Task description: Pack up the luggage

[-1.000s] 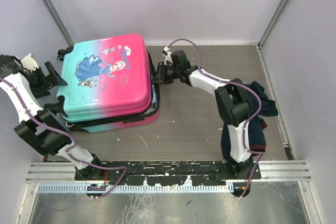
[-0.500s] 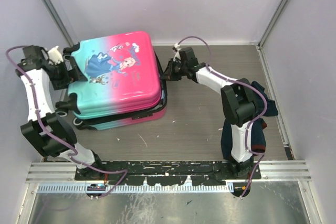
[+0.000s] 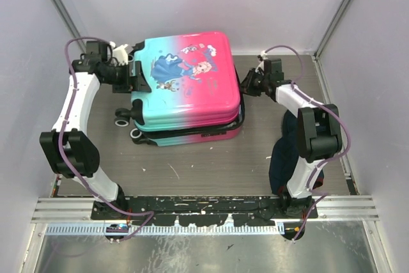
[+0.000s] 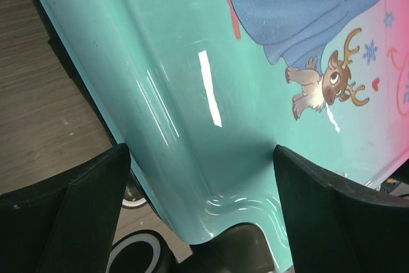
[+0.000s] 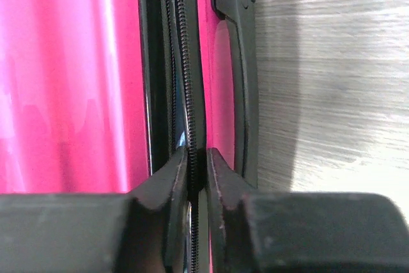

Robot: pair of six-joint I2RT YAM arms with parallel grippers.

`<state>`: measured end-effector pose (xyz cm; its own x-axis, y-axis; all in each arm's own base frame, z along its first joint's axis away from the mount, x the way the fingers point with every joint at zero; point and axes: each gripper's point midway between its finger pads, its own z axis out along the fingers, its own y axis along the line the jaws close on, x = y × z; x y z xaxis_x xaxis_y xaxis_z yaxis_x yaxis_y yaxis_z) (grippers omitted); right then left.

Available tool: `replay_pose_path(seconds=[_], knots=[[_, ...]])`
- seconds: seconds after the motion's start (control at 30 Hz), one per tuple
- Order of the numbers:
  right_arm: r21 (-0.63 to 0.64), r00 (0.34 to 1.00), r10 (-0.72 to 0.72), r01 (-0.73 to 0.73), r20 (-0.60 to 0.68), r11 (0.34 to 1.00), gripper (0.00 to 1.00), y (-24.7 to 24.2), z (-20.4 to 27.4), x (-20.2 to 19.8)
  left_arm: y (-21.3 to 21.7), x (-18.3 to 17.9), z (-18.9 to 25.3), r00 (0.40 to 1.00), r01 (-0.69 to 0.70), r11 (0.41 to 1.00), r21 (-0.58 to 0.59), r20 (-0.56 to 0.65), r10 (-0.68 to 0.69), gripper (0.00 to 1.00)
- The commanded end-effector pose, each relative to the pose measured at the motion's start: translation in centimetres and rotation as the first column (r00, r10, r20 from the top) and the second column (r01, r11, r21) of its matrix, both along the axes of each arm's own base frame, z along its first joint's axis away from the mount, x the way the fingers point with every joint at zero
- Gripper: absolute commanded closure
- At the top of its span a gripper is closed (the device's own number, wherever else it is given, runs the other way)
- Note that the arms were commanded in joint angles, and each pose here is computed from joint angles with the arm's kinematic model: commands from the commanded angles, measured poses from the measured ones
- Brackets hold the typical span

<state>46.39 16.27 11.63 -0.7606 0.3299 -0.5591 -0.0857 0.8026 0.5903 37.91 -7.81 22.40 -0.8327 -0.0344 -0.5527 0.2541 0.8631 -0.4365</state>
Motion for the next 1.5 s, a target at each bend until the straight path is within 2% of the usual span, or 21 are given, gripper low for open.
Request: replay_pose_path(seconds=[0.0,0.13,0.23,0.33,0.37,0.47,0.57,0.67,0.77,0.93,1.17,1.23,1.37,1.4,1.47], knots=[[0.081,0.999,0.044,-0.046,0.020,0.996,0.70,-1.0,2.7,-1.5,-6.2,-3.0,0.1,0.972,0.212,0.963,-0.166,-0.067,-0.225,0.10],[0.084,0.996,0.076,-0.081,0.051,0.993,0.40,-2.5,5.4,-1.7,-5.5,-3.6,-1.2,0.969,0.227,0.966,-0.126,-0.070,-0.237,0.03],[0.060,0.992,0.085,-0.091,0.088,0.994,0.24,-3.8,7.2,-2.3,-5.0,-4.1,-1.8,0.972,0.209,0.966,-0.153,-0.073,-0.222,0.02],[0.054,0.984,0.123,-0.131,0.133,0.990,0.05,-4.5,8.9,-3.3,-5.6,-5.1,-1.8,0.961,0.237,0.951,-0.200,-0.098,-0.260,0.01],[0.054,0.982,0.133,-0.142,0.136,0.988,0.01,-4.5,9.1,-3.7,-5.7,-5.5,-1.7,0.956,0.245,0.946,-0.211,-0.107,-0.272,0.00],[0.094,0.980,0.157,-0.169,0.121,0.981,0.00,-4.1,9.4,-5.3,-5.9,-6.3,-1.2,0.951,0.268,0.937,-0.226,-0.092,-0.294,0.02],[0.210,0.970,0.218,-0.237,0.108,0.949,0.00,-2.7,10.2,-6.8,-7.4,-7.1,0.8,0.942,0.303,0.904,-0.301,-0.050,-0.332,0.03],[0.305,0.963,0.243,-0.267,0.115,0.914,0.00,-1.7,11.5,-7.3,-9.0,-7.9,3.0,0.930,0.345,0.870,-0.352,0.004,-0.367,0.04],[0.373,0.965,0.226,-0.260,0.135,0.890,0.00,-1.0,12.7,-7.0,-9.4,-8.2,3.8,0.929,0.353,0.862,-0.365,0.028,-0.368,0.04],[0.372,0.961,0.243,-0.275,0.132,0.886,0.00,0.0,13.5,-6.9,-8.8,-8.6,2.1,0.931,0.342,0.883,-0.321,-0.014,-0.365,0.03],[0.348,0.947,0.259,-0.312,0.191,0.884,0.02,0.1,16.2,-7.1,-10.1,-9.2,3.8,0.912,0.394,0.838,-0.377,0.048,-0.407,0.05],[0.292,0.960,0.225,-0.266,0.168,0.919,0.01,-1.4,15.5,-6.8,-10.5,-10.0,3.6,0.894,0.433,0.833,-0.343,0.044,-0.446,0.06],[0.189,0.998,-0.015,0.004,0.055,0.982,0.02,-8.4,12.2,-7.0,-10.3,-11.1,2.1,0.877,0.468,0.851,-0.239,0.008,-0.480,0.07],[0.172,0.996,-0.086,0.079,0.032,0.982,0.04,-10.2,11.3,-7.4,-10.2,-11.3,1.9,0.877,0.472,0.852,-0.227,0.015,-0.481,0.07],[0.158,0.982,-0.190,0.190,-0.013,0.969,0.14,-12.8,9.6,-9.1,-10.1,-11.6,1.6,0.879,0.471,0.859,-0.201,0.030,-0.476,0.06]])
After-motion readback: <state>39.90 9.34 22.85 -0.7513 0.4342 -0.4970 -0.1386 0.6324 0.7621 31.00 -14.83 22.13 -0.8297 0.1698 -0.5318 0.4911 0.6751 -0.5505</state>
